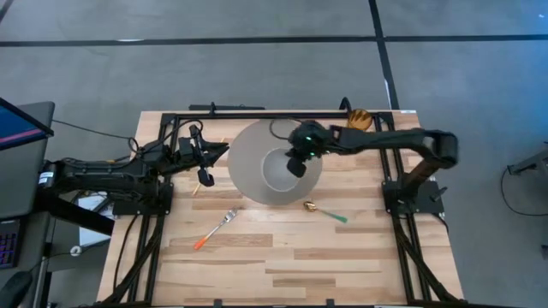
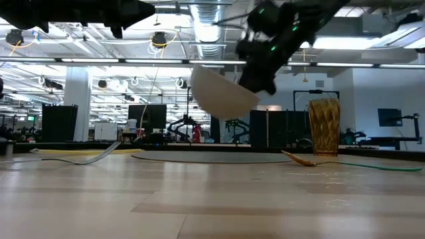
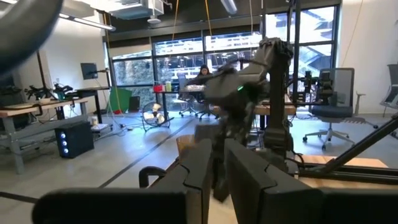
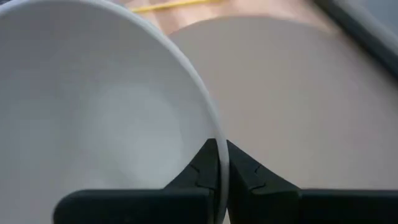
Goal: Pick & Place Utensil
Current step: Put the white bowl on the center of the gray placemat
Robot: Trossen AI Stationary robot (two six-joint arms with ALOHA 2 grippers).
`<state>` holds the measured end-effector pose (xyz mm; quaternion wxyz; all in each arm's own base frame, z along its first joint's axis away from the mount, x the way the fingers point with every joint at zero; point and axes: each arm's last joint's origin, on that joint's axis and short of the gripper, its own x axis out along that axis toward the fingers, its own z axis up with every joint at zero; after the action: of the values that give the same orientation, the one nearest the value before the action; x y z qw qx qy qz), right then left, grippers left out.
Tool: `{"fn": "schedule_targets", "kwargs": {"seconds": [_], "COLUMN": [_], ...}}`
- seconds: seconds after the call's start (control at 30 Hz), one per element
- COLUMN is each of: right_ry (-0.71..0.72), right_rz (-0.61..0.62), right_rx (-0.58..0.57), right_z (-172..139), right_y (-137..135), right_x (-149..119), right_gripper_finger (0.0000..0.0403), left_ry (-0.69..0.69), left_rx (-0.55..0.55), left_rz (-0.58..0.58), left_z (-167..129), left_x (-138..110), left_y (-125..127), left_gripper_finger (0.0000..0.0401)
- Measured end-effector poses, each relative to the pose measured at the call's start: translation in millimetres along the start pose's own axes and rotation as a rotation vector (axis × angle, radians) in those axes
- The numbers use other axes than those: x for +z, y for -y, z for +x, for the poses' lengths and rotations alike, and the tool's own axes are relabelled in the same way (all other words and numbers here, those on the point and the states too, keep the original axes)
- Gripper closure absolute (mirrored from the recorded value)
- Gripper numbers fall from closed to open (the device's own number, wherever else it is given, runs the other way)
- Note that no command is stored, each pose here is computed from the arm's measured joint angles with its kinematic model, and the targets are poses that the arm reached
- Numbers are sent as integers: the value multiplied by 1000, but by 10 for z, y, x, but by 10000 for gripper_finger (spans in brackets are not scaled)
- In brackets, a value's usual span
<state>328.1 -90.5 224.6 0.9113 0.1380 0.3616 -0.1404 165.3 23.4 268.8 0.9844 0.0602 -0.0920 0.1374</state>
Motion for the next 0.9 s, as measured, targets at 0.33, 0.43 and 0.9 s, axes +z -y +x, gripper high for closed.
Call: {"fn": "schedule_targets", "kwargs": {"seconds": [0.33,0.43,0.9], "right_ry": [-397,-451,-423], "right_rz": [-1,-12,-56], "right_rx": [-20,-17,-10], "right_z": [648,716,755], "right_y": [249,250,225], "right_x": [41,80,216], "right_gripper_finger": [400,397,346], "left_ry": [0,0,-13], "left_rx": [0,0,-2], "left_rz": [-2,-2,-1], "left_z": [0,0,0], "left_x": [0,0,-13], "left_y": [0,0,2], "left_gripper_finger": [355,355,355]}}
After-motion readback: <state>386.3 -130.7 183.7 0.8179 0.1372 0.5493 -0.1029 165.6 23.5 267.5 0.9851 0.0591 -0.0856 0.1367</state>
